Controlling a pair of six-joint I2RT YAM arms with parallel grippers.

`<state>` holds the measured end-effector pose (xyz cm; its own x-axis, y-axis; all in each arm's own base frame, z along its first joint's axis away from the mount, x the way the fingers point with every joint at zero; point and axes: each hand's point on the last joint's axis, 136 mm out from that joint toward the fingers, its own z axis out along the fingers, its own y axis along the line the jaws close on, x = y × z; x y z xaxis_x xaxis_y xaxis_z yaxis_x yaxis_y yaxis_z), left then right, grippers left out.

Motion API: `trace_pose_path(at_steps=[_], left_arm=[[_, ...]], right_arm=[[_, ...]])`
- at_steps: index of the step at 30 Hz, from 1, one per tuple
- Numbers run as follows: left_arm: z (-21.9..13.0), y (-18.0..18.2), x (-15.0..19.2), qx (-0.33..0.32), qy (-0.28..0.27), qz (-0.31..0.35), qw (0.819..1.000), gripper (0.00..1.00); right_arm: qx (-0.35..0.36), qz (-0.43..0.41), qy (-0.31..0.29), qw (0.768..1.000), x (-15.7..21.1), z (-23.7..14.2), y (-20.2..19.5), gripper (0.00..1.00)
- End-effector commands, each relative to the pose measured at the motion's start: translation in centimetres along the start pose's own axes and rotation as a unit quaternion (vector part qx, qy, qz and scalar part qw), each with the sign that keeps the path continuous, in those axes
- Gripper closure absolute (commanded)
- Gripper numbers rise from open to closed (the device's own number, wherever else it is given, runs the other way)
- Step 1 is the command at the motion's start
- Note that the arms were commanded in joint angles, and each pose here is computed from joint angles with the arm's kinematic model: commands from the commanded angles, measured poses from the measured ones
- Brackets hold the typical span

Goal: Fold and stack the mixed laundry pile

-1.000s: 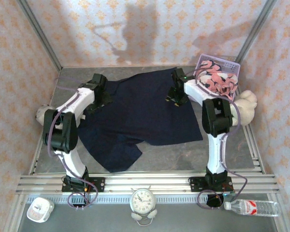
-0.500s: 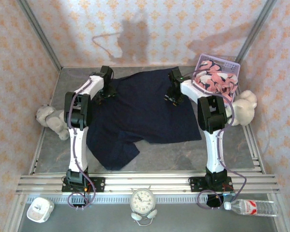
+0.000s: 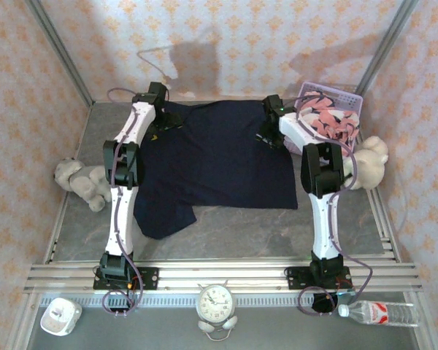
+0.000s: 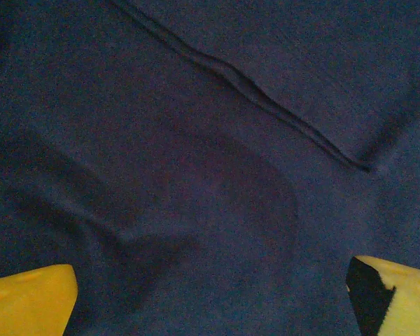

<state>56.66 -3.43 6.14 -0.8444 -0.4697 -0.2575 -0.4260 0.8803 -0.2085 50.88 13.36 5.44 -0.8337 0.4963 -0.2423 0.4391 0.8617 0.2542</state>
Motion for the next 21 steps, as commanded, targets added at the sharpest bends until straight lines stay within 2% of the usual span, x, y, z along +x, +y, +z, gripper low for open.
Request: trace_pose_path(at_steps=[1, 4, 9, 15, 21], left_arm=[[-8.5, -1.0, 0.5, 0.031, -0.021, 0.034, 0.999, 0.0], [-11.1, -0.3, 2.6, 0.033, -0.031, 0.028, 0.999, 0.0], [-12.9, 2.2, 7.7, 0.03, -0.036, -0.015, 0.999, 0.0], [-11.8, 6.5, 16.1, -0.009, -0.011, -0.049, 0.999, 0.0], [-10.7, 10.7, 22.7, -0.037, 0.011, -0.094, 0.995, 0.0]], right_arm=[[0.013, -0.033, 0.009, 0.999, 1.8, -4.6, -1.4, 0.44], [0.034, -0.041, 0.02, 0.998, 3.9, -6.2, -3.8, 0.43], [0.057, -0.047, 0.041, 0.996, 7.8, -8.0, -7.7, 0.43], [0.108, -0.05, 0.048, 0.992, 12.1, -8.9, -14.1, 0.43], [0.115, 0.007, 0.077, 0.99, 14.3, -8.0, -18.7, 0.43]])
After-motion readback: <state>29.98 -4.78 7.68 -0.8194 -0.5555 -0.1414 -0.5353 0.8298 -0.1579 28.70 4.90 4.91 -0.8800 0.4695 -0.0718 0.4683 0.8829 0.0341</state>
